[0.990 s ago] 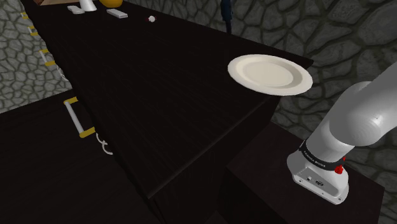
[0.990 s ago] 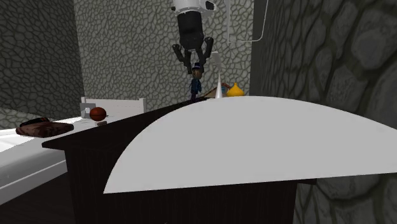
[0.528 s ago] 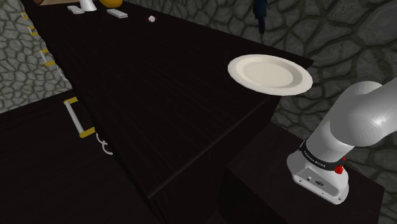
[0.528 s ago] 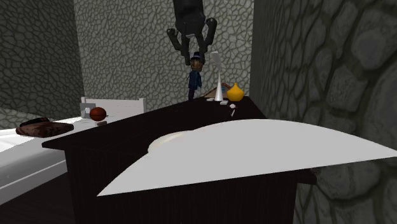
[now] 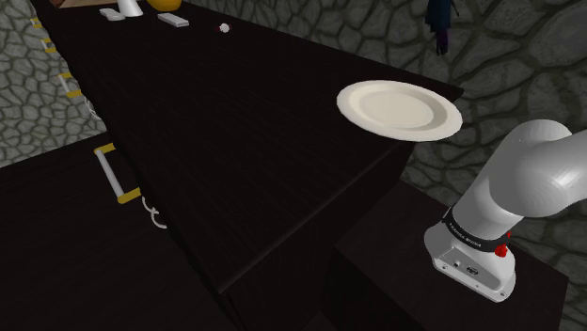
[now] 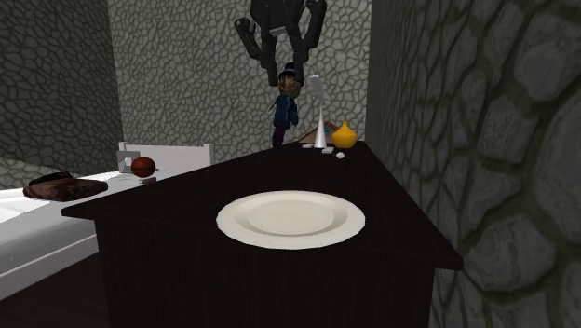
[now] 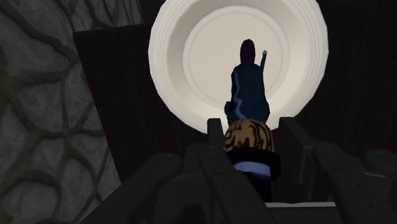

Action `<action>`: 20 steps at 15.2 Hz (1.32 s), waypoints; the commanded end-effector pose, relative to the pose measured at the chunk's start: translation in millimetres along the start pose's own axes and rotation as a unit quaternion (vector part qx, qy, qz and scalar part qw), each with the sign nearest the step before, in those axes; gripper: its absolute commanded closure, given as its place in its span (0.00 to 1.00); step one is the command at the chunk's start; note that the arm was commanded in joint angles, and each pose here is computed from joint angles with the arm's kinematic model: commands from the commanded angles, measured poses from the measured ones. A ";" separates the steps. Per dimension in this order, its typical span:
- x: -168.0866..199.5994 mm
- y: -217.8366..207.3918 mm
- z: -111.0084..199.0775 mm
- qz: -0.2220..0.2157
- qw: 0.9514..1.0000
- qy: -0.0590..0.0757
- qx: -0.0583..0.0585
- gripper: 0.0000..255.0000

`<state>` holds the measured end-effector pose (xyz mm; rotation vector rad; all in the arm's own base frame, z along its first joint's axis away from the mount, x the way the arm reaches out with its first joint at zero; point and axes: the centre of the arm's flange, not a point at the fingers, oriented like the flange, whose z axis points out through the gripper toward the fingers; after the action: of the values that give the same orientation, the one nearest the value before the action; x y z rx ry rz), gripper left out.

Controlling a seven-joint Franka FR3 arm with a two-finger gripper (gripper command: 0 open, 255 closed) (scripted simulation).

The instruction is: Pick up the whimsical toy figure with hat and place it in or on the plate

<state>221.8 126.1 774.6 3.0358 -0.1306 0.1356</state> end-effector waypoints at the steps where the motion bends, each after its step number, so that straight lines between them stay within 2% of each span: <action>1: -2.9 1.2 9.0 0.000 1.000 0.000 0.000 1.00; 14: -9.3 -5.3 77.0 0.000 1.000 0.000 0.000 1.00; 15: -8.9 -4.8 72.2 0.000 1.000 0.000 0.000 1.00; 16: -8.9 -4.8 72.2 0.000 1.000 0.000 0.000 0.00; 18: -0.9 -5.3 96.1 -0.044 0.999 0.009 -0.012 0.00; 20: 7.5 -5.9 119.9 -0.088 0.996 0.018 -0.024 0.00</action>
<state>233.3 120.4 666.1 2.9949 0.0646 0.1586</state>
